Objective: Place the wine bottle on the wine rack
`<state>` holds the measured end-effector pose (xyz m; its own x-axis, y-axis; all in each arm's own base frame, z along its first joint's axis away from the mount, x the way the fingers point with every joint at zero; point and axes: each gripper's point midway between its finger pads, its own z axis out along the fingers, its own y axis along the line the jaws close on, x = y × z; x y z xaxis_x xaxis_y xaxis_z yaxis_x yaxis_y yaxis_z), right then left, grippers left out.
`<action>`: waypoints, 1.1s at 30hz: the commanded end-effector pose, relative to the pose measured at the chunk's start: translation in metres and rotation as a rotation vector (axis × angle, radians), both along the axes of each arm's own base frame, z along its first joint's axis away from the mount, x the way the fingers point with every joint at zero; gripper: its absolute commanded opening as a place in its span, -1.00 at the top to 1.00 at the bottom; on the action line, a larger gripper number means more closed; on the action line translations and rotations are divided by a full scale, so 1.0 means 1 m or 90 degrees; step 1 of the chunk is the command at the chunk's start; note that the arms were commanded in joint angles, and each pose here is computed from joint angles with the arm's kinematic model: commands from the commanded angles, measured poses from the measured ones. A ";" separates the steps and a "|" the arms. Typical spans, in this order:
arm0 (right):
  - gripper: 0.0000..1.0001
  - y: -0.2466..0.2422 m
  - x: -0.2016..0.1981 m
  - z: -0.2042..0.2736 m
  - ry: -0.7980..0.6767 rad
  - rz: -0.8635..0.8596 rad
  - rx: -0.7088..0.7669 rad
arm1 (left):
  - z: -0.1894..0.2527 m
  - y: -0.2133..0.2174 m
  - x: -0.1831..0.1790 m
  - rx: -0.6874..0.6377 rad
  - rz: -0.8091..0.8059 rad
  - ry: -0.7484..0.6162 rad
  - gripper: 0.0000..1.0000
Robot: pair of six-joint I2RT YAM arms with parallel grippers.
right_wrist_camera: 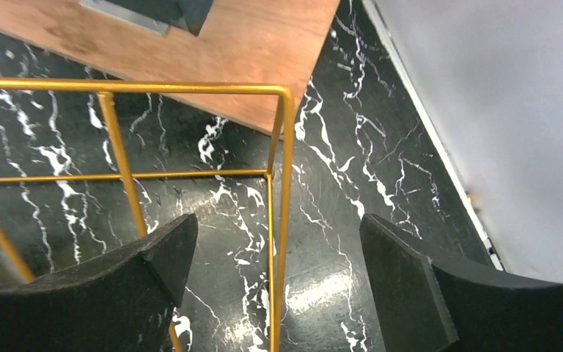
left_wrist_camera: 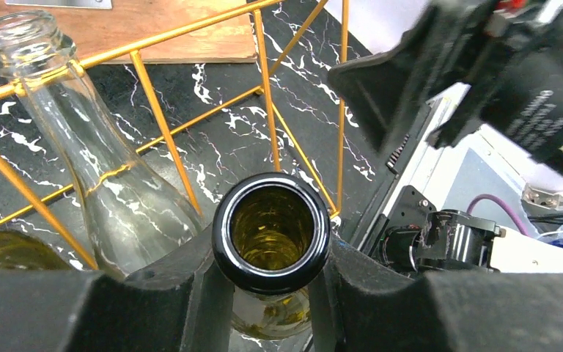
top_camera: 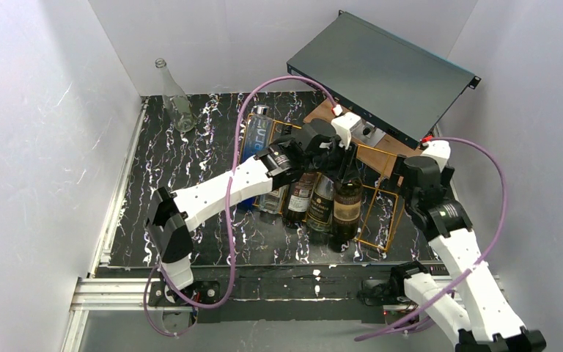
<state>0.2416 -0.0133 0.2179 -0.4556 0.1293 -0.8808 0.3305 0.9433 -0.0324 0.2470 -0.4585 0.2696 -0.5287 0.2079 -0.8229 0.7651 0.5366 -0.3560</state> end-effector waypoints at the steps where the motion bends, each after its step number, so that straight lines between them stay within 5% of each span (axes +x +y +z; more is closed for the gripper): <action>1: -0.73 0.000 0.020 -0.008 0.007 -0.002 -0.028 | 0.045 -0.016 0.011 -0.073 -0.003 -0.057 1.00; 7: -0.66 -0.008 0.025 -0.024 0.020 -0.026 -0.053 | 0.036 -0.020 0.018 -0.054 -0.001 -0.070 1.00; 16: -0.26 -0.007 0.025 -0.040 0.027 -0.024 -0.045 | 0.020 -0.027 0.024 -0.026 -0.001 -0.068 1.00; 24: 0.45 -0.006 0.028 -0.042 0.037 -0.018 -0.053 | 0.001 -0.031 0.026 0.001 -0.005 -0.054 1.00; 33: 0.94 -0.005 0.028 -0.040 0.025 -0.013 -0.047 | -0.015 -0.032 0.023 0.021 -0.007 -0.034 1.00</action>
